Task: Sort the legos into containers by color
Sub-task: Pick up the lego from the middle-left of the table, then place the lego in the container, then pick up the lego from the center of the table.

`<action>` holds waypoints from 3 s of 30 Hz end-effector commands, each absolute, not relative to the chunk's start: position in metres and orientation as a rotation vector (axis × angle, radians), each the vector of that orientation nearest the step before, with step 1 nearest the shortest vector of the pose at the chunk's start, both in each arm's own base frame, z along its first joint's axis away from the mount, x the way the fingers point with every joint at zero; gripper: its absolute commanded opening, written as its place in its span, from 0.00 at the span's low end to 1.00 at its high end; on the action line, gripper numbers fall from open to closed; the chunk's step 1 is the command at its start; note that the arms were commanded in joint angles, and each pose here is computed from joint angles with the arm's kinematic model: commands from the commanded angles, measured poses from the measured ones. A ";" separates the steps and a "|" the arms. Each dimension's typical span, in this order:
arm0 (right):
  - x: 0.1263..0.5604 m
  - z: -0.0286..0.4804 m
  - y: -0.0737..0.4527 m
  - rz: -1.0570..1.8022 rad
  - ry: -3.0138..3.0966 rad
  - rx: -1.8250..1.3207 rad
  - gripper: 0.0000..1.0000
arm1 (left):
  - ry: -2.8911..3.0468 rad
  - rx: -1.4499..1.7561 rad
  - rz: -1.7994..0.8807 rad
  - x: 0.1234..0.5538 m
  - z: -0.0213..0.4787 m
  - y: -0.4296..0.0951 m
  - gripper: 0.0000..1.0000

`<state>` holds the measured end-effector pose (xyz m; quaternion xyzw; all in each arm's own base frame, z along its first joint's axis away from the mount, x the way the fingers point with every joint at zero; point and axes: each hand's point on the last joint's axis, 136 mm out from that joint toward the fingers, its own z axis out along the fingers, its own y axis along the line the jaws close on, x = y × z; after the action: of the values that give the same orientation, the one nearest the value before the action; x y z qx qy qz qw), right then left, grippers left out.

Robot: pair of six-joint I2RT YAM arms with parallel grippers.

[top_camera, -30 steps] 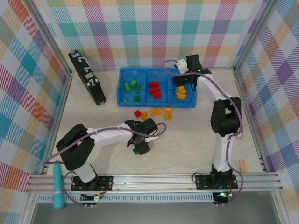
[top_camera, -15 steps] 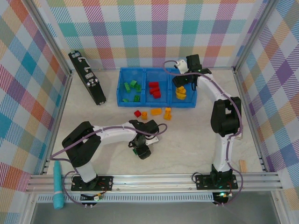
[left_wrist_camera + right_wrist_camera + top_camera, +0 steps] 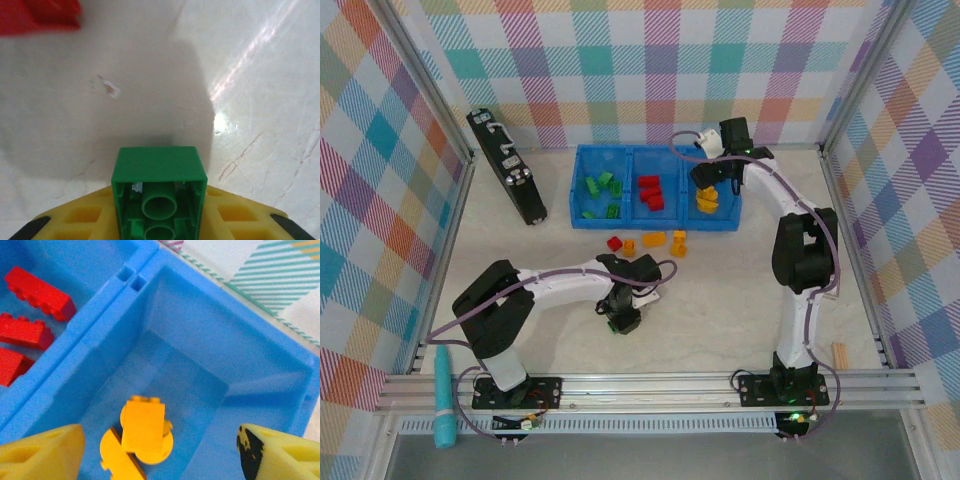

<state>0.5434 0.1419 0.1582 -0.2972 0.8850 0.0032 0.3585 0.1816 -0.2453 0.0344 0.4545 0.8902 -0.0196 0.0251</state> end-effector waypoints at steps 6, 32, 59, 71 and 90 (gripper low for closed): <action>0.462 0.201 0.149 0.210 2.232 -0.767 0.99 | 2.519 0.854 -0.179 0.314 0.163 -0.238 0.28; 0.288 0.164 0.224 0.604 2.726 0.185 0.99 | 2.399 0.269 -0.012 0.555 0.153 -0.191 0.27; 0.234 0.063 0.301 0.421 3.002 0.421 0.87 | 2.120 0.294 -0.132 0.538 0.287 -0.173 0.74; 0.251 0.041 0.325 0.420 3.025 0.384 0.83 | 2.062 0.334 -0.077 0.508 0.332 -0.154 0.75; 0.248 0.019 0.304 0.281 3.139 0.117 0.23 | 1.951 0.293 -0.025 0.409 0.411 -0.110 0.82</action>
<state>0.2583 0.3200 0.0216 0.0644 0.9920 0.1086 0.0092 0.4228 -0.1247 0.4309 0.1240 0.8059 -0.0345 0.5779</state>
